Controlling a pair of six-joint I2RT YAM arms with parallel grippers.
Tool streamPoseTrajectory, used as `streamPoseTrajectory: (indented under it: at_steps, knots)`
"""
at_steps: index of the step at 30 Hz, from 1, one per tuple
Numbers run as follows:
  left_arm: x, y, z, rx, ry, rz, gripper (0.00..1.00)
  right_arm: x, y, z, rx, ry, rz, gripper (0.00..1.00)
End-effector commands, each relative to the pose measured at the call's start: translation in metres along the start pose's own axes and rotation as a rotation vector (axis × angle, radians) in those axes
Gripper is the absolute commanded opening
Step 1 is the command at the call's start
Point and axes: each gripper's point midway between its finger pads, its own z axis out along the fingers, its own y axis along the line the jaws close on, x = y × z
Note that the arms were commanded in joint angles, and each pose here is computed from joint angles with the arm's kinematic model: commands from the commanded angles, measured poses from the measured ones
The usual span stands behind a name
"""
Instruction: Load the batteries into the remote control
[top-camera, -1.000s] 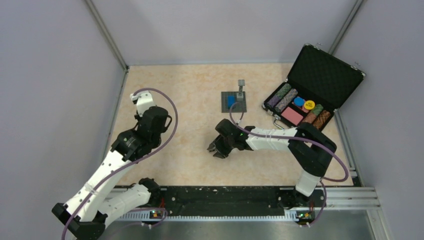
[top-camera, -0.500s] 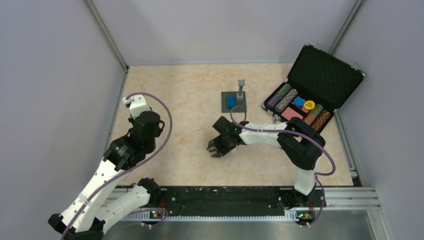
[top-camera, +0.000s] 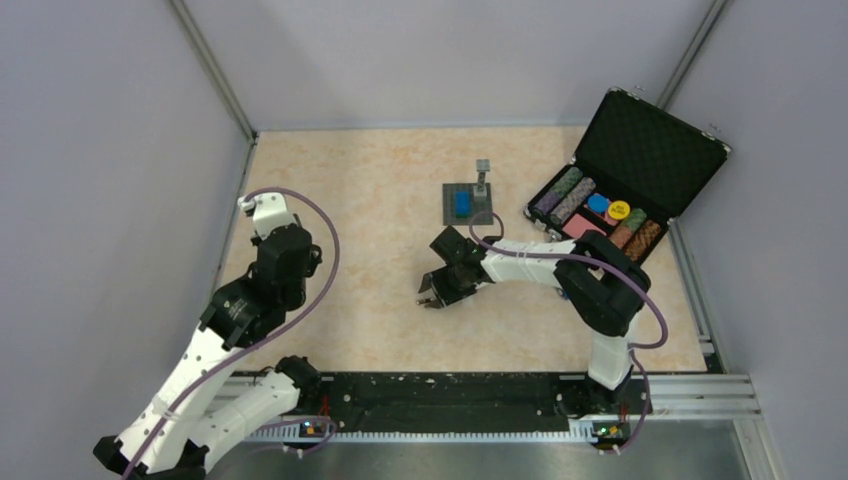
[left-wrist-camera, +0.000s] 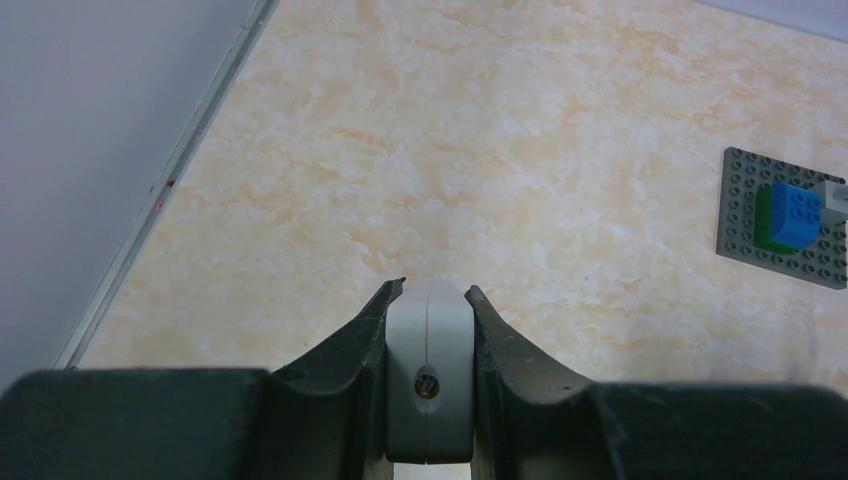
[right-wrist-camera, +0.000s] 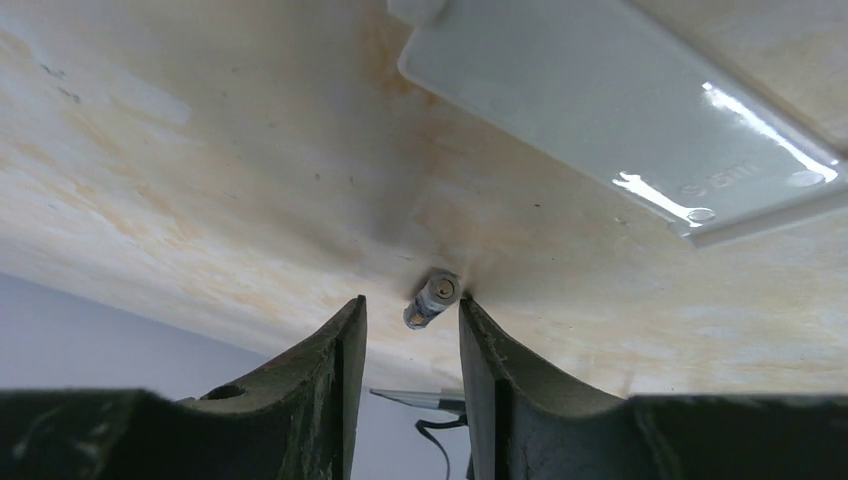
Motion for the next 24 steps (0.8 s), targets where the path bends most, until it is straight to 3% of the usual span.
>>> streamPoseTrajectory:
  at_steps: [1,24]
  knots:
    - [-0.018,0.002,-0.002,-0.001,-0.064,-0.033,0.0,-0.019,0.003,0.009,0.036,-0.064,0.061,0.36]
    - [-0.02,0.012,-0.005,-0.034,-0.096,-0.058,0.0,-0.038,-0.01,0.012,0.147,-0.153,0.045,0.26]
